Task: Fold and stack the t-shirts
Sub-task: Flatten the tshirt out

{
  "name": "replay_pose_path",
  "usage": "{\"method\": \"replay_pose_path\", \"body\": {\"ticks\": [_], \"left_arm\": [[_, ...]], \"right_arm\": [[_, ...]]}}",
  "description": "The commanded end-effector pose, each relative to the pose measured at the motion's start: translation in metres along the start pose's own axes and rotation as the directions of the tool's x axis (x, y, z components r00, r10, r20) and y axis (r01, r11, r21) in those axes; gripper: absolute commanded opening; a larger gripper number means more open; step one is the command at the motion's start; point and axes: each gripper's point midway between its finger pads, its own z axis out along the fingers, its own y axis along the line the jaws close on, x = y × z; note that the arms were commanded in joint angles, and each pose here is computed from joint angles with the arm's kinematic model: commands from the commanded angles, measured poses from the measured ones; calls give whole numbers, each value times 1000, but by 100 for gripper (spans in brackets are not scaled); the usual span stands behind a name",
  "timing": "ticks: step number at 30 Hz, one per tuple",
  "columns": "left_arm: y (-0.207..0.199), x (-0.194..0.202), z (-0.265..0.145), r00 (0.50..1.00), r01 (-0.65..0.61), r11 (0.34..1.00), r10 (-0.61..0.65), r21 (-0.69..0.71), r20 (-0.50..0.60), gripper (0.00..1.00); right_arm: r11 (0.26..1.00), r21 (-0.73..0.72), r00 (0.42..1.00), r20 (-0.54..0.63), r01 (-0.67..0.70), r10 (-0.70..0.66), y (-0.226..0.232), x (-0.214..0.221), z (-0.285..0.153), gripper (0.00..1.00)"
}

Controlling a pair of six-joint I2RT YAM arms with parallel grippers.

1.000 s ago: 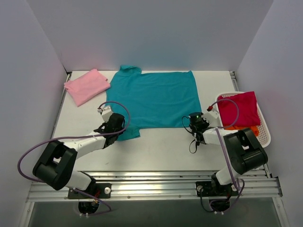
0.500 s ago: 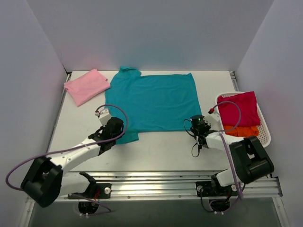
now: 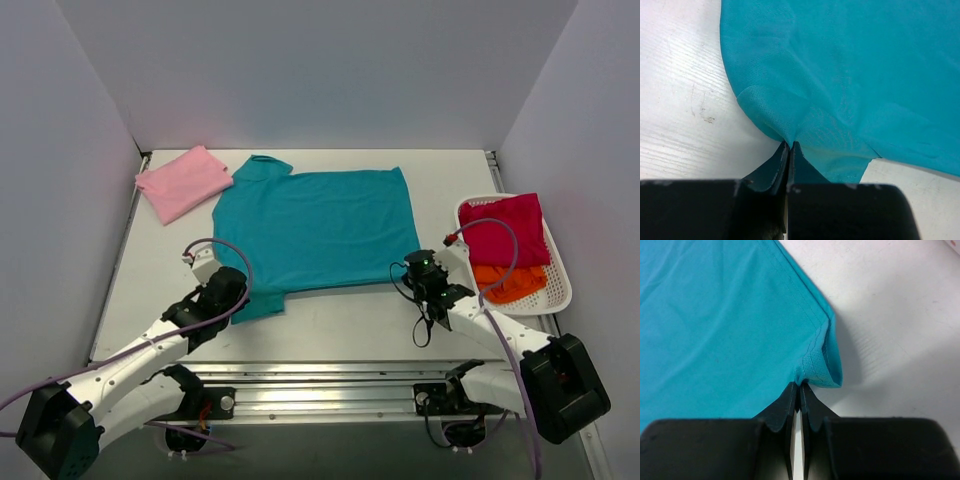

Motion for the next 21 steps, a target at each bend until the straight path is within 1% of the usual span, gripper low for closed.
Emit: {"method": "replay_pose_path", "body": {"ticks": [1,6,9,10,12,13,14,15,17,18,19,21], "left_arm": [[-4,-4,-3,1000,18,1000,-18,9,8,2],[-13,-2,-7,1000,17,999,-16,51,-24,2],[-22,6,-11,998,28,993,-21,112,-65,2],[-21,18,-11,995,23,991,-10,130,-101,8],[-19,27,-11,992,36,988,-17,151,-125,24],[-15,37,-10,990,32,987,-10,156,-141,36],[-14,42,-10,988,38,987,-14,154,-153,61],[-7,47,-10,987,31,991,-9,131,-163,68],[2,48,-11,988,10,995,5,99,-156,77],[11,50,-14,987,5,998,6,62,-163,79],[7,49,-17,988,9,997,3,76,-157,82],[9,41,-23,992,7,998,2,69,-128,82]], "right_arm": [[999,46,1000,-1,17,-17,-16,2,-6,0],[1000,10,999,-42,20,-20,-12,12,-13,0],[1000,-1,998,-57,21,-21,-12,18,-18,0],[1000,-12,998,-64,17,-18,-11,20,-20,0],[1000,-12,997,-73,20,-21,-15,26,-21,0],[1000,-6,997,-78,23,-24,-19,29,-21,0],[1000,-6,997,-79,20,-20,-20,31,-21,0],[1000,-6,997,-81,19,-20,-22,32,-21,0],[1000,-3,996,-85,24,-24,-25,35,-21,0],[1000,-4,996,-86,25,-25,-25,36,-21,0],[1000,-4,996,-89,25,-25,-26,37,-21,0],[1000,-9,995,-91,25,-25,-25,38,-22,0]]}}
